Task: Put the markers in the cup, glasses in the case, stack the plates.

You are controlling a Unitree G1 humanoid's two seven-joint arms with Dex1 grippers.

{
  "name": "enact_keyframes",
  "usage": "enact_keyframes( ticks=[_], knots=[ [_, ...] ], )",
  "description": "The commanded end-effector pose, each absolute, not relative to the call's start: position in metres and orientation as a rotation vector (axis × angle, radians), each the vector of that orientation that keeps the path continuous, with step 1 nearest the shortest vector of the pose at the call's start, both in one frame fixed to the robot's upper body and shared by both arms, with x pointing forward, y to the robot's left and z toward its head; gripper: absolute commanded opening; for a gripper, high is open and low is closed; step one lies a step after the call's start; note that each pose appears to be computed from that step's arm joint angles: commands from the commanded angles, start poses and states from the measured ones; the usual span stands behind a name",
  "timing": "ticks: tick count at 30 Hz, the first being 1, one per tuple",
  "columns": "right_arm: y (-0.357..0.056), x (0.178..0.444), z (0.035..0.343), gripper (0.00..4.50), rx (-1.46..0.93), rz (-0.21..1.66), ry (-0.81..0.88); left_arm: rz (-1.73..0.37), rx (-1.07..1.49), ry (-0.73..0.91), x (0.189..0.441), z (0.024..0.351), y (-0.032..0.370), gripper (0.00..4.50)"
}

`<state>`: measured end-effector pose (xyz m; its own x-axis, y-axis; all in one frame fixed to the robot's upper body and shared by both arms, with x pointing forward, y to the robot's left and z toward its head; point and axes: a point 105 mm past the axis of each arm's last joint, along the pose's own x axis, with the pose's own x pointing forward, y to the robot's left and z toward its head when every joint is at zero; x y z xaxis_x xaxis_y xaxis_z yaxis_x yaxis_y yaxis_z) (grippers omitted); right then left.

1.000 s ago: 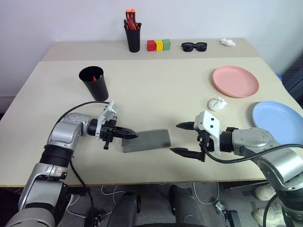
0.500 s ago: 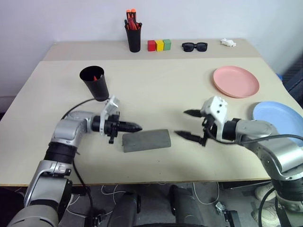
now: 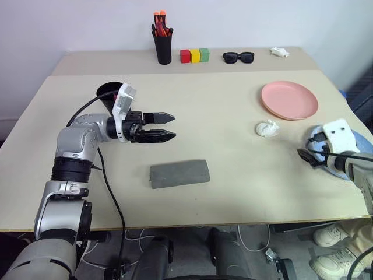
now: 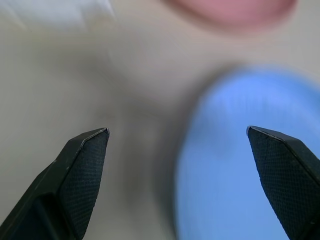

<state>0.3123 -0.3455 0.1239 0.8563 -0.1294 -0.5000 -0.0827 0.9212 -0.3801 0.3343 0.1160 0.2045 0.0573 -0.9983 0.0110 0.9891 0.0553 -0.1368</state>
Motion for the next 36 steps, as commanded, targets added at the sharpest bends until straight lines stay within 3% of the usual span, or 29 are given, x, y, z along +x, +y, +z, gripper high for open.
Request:
enact_keyframes(
  ticks=[1, 4, 11, 21, 29, 34, 36],
  knots=[
    [-0.362, 0.307, 0.119, 4.5, -0.388, -0.097, 0.581, -1.54, -0.037, 0.039, 0.331, 0.218, 0.11, 4.47],
    [-0.366, 0.305, 0.108, 3.65, -0.297, -0.111, 0.605, -1.525, -0.004, 0.019, 0.331, 0.219, 0.109, 4.5],
    [-0.369, 0.315, 0.121, 0.09, -0.33, -0.13, 0.568, -1.5, 0.006, 0.001, 0.331, 0.22, 0.112, 4.5],
    [-0.375, 0.365, 0.193, 0.04, -0.573, -0.273, 0.271, -1.438, -0.047, -0.058, 0.337, 0.227, 0.113, 4.5],
    [-0.307, 0.441, 0.204, 0.04, -0.649, -0.063, 0.138, -1.336, -0.045, -0.077, 0.35, 0.221, 0.123, 4.5],
    [-0.283, 0.458, 0.201, 0.04, -0.607, 0.028, 0.116, -1.314, -0.039, -0.079, 0.347, 0.221, 0.129, 4.5],
    [-0.281, 0.458, 0.193, 0.7, -0.573, 0.066, 0.123, -1.294, -0.044, -0.075, 0.346, 0.219, 0.134, 4.5]
  ],
)
